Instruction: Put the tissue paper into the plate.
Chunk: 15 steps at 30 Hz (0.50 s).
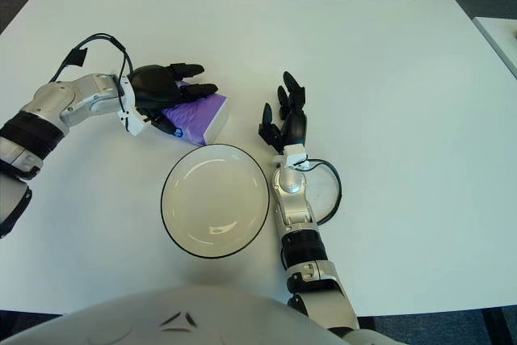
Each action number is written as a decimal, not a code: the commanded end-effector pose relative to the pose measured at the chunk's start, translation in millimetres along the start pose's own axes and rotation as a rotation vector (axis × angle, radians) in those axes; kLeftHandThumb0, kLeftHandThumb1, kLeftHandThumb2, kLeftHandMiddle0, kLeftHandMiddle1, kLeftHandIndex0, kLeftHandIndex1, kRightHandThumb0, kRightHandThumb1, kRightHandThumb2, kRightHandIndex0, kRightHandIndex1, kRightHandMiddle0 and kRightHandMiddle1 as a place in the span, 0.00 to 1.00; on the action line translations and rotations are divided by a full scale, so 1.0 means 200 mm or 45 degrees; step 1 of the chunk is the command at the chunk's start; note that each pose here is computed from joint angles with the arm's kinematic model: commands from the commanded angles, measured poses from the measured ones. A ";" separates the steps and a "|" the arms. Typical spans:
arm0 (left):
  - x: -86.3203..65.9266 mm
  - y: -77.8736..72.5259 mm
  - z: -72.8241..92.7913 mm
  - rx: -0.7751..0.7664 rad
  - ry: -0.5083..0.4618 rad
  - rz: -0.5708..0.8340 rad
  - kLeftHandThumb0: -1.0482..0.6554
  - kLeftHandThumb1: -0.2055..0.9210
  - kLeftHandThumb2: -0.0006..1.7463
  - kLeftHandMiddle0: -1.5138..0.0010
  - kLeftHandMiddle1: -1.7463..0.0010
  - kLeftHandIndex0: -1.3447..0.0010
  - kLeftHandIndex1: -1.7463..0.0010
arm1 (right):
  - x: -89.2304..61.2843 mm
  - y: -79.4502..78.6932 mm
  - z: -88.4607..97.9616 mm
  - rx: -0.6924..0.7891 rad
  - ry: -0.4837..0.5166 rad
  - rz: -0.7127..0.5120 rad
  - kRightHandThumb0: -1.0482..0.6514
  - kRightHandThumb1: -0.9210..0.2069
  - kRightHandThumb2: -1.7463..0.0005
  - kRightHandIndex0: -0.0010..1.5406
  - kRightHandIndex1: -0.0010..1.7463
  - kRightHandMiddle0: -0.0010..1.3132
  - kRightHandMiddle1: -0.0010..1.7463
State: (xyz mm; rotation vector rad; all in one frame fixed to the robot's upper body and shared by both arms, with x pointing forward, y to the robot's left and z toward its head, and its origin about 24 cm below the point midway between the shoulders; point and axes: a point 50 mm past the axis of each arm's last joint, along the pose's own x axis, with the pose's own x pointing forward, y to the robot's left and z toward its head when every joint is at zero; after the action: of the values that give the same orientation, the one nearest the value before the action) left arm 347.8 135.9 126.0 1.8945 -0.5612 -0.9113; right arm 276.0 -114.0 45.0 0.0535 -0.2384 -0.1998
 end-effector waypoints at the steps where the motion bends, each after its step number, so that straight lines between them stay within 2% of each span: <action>1: -0.02 -0.43 0.13 0.000 -0.045 -0.445 0.02 1.00 0.26 0.84 0.95 0.99 0.88 | -0.25 -0.13 -0.28 -0.097 0.393 -0.078 0.22 0.00 0.58 0.20 0.01 0.00 0.31; 3: -0.02 -0.44 0.13 -0.009 -0.041 -0.445 0.02 1.00 0.26 0.82 0.92 0.99 0.85 | -0.25 -0.13 -0.27 -0.095 0.392 -0.082 0.22 0.00 0.58 0.20 0.01 0.00 0.31; 5: -0.02 -0.45 0.13 -0.021 -0.037 -0.443 0.02 1.00 0.25 0.84 0.63 1.00 0.73 | -0.25 -0.13 -0.27 -0.093 0.392 -0.087 0.23 0.00 0.58 0.20 0.01 0.00 0.31; 6: -0.02 -0.46 0.13 -0.027 -0.036 -0.442 0.02 1.00 0.25 0.84 0.56 1.00 0.67 | -0.25 -0.13 -0.27 -0.093 0.391 -0.088 0.23 0.00 0.58 0.20 0.01 0.00 0.32; 8: -0.02 -0.47 0.13 -0.051 -0.033 -0.437 0.03 1.00 0.23 0.84 0.37 1.00 0.49 | -0.25 -0.14 -0.27 -0.092 0.389 -0.090 0.23 0.00 0.58 0.20 0.01 0.00 0.32; 11: -0.02 -0.49 0.14 -0.092 -0.031 -0.423 0.05 1.00 0.21 0.83 0.26 1.00 0.35 | -0.25 -0.14 -0.27 -0.086 0.381 -0.094 0.23 0.00 0.59 0.21 0.01 0.00 0.32; 14: -0.02 -0.53 0.15 -0.123 -0.027 -0.408 0.12 0.96 0.15 0.81 0.21 0.98 0.19 | -0.24 -0.14 -0.27 -0.081 0.377 -0.096 0.24 0.00 0.60 0.21 0.01 0.00 0.32; 15: -0.02 -0.54 0.15 -0.135 -0.023 -0.396 0.13 0.96 0.15 0.80 0.21 0.98 0.16 | -0.25 -0.14 -0.27 -0.080 0.375 -0.097 0.24 0.00 0.60 0.21 0.01 0.00 0.32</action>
State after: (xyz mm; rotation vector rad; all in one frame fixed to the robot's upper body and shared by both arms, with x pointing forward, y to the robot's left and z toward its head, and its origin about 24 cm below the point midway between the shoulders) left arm 357.9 144.7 116.3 1.8354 -0.5537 -0.8276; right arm 272.9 -117.2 41.8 0.0602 -0.2289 -0.2117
